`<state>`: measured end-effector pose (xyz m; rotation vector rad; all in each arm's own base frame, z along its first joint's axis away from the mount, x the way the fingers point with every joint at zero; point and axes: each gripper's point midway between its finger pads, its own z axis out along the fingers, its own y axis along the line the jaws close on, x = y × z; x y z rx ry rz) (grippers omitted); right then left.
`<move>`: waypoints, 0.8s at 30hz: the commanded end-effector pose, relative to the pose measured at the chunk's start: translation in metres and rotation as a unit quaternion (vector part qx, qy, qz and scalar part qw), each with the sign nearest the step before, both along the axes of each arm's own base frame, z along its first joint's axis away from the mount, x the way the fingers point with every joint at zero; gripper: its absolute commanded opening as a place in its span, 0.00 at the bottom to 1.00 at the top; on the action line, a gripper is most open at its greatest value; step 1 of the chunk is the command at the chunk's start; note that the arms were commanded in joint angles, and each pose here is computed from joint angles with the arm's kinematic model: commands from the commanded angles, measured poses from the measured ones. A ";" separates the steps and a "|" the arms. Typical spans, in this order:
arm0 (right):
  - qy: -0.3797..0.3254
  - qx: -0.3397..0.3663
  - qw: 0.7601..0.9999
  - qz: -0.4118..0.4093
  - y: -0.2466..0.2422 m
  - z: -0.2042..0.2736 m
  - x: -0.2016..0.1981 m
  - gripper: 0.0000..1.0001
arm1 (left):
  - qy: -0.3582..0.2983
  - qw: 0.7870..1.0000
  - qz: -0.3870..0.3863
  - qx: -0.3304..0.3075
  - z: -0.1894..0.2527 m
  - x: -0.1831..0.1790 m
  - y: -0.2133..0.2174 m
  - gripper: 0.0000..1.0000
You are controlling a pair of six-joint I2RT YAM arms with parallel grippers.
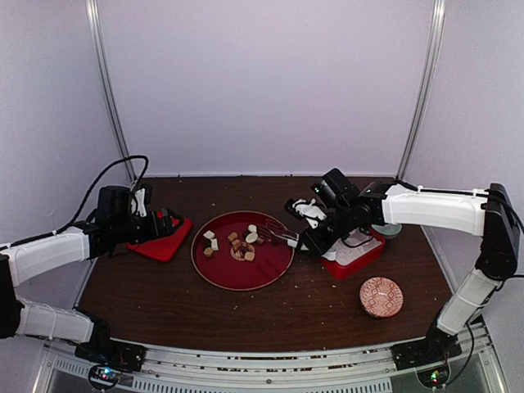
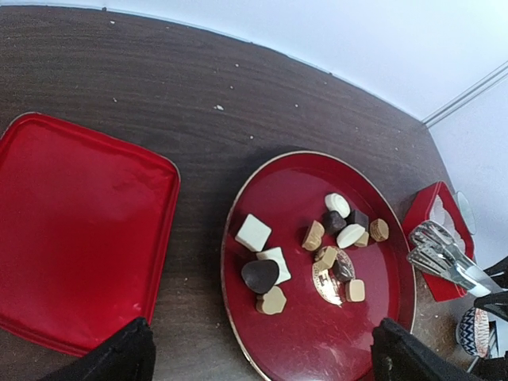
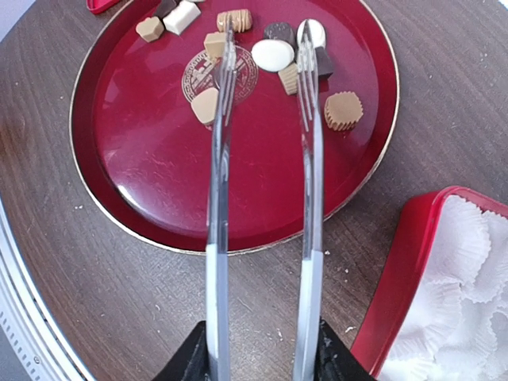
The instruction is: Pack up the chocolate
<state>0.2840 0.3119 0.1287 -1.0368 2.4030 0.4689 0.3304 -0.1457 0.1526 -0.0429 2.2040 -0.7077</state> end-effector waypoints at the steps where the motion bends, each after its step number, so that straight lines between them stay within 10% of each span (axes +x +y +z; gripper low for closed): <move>1: -0.032 0.025 0.999 -0.004 0.000 0.031 0.003 0.36 | -0.027 0.999 -0.016 -0.016 0.017 -0.003 -0.006 0.98; 24: -0.043 0.001 0.999 0.026 0.001 0.004 -0.028 0.37 | -0.043 0.999 -0.012 -0.023 0.026 -0.025 0.000 0.98</move>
